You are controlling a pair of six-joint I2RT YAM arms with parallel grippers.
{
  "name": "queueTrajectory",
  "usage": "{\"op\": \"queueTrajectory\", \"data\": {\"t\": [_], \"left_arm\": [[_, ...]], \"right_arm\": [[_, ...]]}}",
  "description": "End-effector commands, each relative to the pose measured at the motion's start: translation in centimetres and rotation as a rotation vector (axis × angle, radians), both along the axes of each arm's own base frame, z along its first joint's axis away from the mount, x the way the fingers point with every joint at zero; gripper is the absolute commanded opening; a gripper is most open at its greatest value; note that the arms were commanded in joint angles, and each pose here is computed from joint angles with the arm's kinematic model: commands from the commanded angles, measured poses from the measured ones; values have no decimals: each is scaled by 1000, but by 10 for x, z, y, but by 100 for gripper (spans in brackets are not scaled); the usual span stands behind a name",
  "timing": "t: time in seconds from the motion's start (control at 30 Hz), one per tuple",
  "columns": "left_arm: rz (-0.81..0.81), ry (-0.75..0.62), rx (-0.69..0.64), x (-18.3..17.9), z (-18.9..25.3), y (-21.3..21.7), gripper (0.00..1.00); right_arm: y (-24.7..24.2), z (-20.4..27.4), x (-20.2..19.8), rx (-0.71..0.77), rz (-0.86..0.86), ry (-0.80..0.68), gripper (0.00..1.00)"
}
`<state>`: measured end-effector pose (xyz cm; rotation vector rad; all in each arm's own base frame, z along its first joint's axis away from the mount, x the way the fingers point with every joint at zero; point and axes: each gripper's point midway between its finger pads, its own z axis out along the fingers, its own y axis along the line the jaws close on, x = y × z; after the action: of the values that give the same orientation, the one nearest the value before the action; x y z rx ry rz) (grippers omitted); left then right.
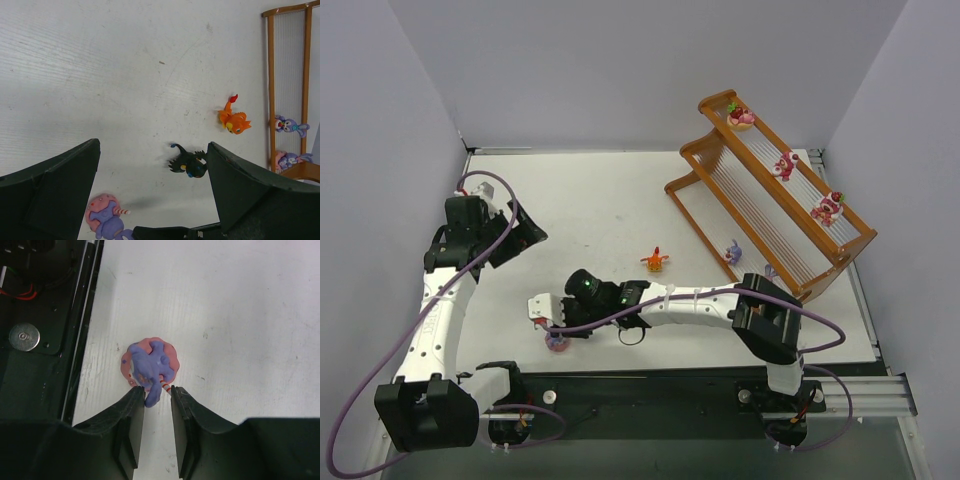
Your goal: Place and organize the plastic toys onto the shelf
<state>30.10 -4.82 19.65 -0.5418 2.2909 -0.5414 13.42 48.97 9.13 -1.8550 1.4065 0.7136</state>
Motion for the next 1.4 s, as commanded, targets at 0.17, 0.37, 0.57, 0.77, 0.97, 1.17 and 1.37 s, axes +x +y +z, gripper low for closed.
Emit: {"op": "queueTrajectory", "data": {"t": [0.17,0.37,0.57,0.77,0.97,1.17,1.37], "left_arm": [[5,-57,17,4,13,4,97],[6,-52,20,1,10,7,97],[5,-54,22,2,10,9,97],[4,-59,28,3,10,10,97],[-1,-65,23,6,5,9,97],[19,-62,41,10,1,15,97],[23,-74,59,11,-1,17,97]], "right_arm": [[18,5,3,41,-20,-15,29],[17,-1,0,27,-29,-23,11],[22,10,8,29,-92,-50,0],[10,47,48,18,-334,-160,0],[-16,109,83,84,-565,-246,0],[-70,137,128,61,-790,-284,0],[-160,144,195,17,-1092,-319,0]]}}
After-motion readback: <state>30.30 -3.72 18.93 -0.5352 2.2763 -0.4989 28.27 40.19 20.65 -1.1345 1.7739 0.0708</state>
